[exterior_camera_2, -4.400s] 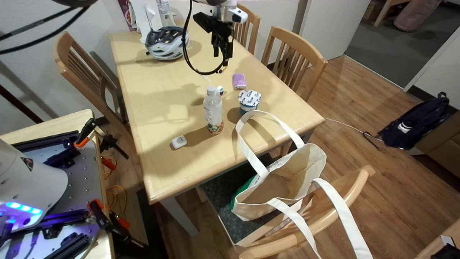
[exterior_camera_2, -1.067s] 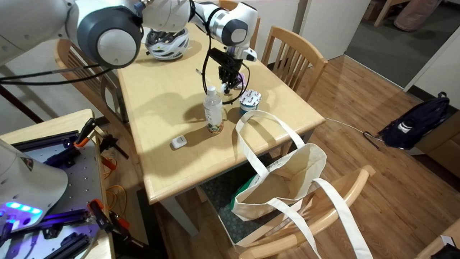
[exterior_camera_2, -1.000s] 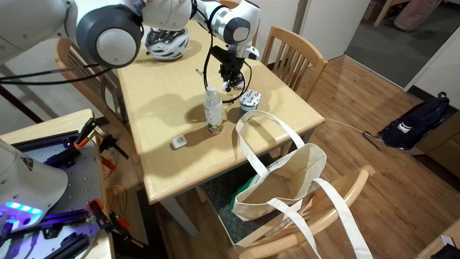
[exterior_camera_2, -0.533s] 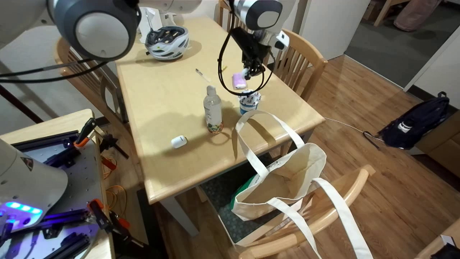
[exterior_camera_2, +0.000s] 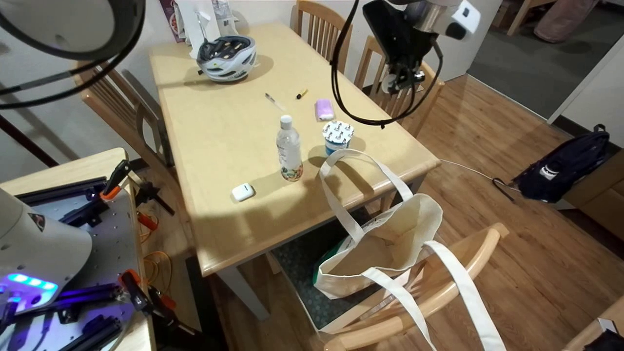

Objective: Pick up the white object from the left and put it inside the bag

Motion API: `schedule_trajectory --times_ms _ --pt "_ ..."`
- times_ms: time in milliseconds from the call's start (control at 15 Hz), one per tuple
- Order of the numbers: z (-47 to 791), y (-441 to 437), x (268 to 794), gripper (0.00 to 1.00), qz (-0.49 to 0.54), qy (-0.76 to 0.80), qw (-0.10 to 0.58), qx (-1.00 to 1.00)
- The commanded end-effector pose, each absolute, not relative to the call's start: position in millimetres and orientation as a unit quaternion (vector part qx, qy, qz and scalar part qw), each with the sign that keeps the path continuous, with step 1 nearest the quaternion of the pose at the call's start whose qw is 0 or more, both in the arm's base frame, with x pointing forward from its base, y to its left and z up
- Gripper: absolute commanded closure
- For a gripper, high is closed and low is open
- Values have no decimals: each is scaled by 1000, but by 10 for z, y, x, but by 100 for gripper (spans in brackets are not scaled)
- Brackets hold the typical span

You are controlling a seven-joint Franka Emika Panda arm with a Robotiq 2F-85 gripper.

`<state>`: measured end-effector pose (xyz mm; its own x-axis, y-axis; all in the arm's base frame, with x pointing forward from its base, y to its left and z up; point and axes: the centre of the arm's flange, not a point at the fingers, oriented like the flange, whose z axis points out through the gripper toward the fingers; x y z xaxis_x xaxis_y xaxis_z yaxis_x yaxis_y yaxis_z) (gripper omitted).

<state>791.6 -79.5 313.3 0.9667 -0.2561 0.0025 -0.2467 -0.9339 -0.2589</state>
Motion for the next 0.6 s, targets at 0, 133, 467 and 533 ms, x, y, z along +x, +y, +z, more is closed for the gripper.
schedule_trajectory --times_ms 0,133,467,533 --pt "3256 -1303 8283 93 -24 182 106 -977" --pt "3167 -1374 8509 93 -20 196 98 -975" --pt "2672 -1090 8709 93 15 211 86 -974" --pt "2616 -1097 8726 93 18 224 84 -971"
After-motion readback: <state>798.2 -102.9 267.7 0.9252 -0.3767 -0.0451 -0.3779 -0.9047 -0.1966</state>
